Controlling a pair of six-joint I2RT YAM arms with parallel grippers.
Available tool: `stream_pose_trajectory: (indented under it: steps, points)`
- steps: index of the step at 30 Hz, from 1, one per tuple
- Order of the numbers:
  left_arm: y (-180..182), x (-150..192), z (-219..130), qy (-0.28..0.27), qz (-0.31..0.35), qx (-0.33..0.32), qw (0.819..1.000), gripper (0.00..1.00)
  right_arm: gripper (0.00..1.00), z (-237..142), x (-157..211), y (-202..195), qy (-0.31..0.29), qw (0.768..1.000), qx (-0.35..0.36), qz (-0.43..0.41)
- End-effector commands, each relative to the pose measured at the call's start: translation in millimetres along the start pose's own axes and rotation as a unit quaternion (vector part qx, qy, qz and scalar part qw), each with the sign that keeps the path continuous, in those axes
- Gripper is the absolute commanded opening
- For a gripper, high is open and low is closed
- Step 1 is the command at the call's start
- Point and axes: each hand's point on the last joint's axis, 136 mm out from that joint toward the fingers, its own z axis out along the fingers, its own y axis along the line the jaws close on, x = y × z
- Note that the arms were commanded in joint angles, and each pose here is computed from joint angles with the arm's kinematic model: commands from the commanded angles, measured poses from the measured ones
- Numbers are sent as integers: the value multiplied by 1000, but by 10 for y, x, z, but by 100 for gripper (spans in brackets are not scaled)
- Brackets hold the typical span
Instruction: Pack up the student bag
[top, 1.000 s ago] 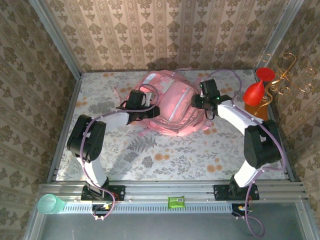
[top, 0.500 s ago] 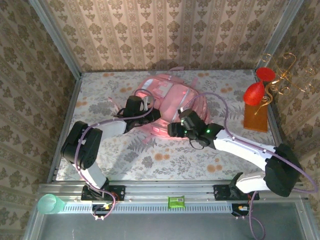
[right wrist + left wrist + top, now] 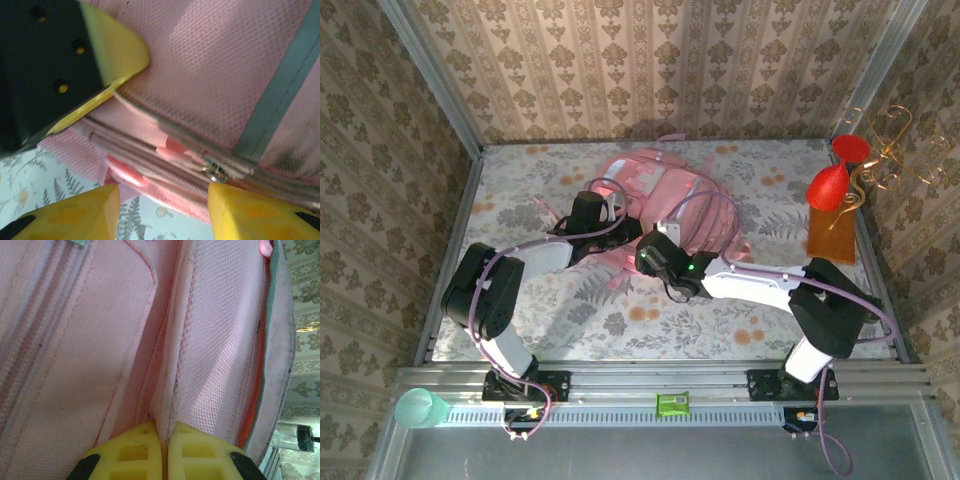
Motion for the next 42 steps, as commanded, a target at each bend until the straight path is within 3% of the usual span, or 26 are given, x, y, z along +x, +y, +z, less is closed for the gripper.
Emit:
stream_pose_trajectory:
  steps: [1, 15, 22, 33, 35, 42]
  points:
    - [-387, -27, -85, 1, 22, 59, 998, 0, 51, 64, -213, -42, -57, 997, 31, 36]
    - [-388, 8, -49, 8, 28, 62, 998, 0, 41, 246, -373, -179, -94, 990, 42, 93]
    - [-363, 15, -35, 10, 29, 59, 998, 0, 26, 180, -364, -300, -96, 990, 49, 93]
    - [-339, 30, -12, 13, 30, 57, 998, 0, 15, 82, -352, -417, -103, 990, 57, 79]
    - [-331, 31, -15, 13, 31, 55, 998, 0, 15, 71, -361, -390, -106, 990, 46, 75]
    - [-320, 33, -9, 14, 33, 52, 998, 0, 15, -4, -376, -76, -85, 988, -93, 85]
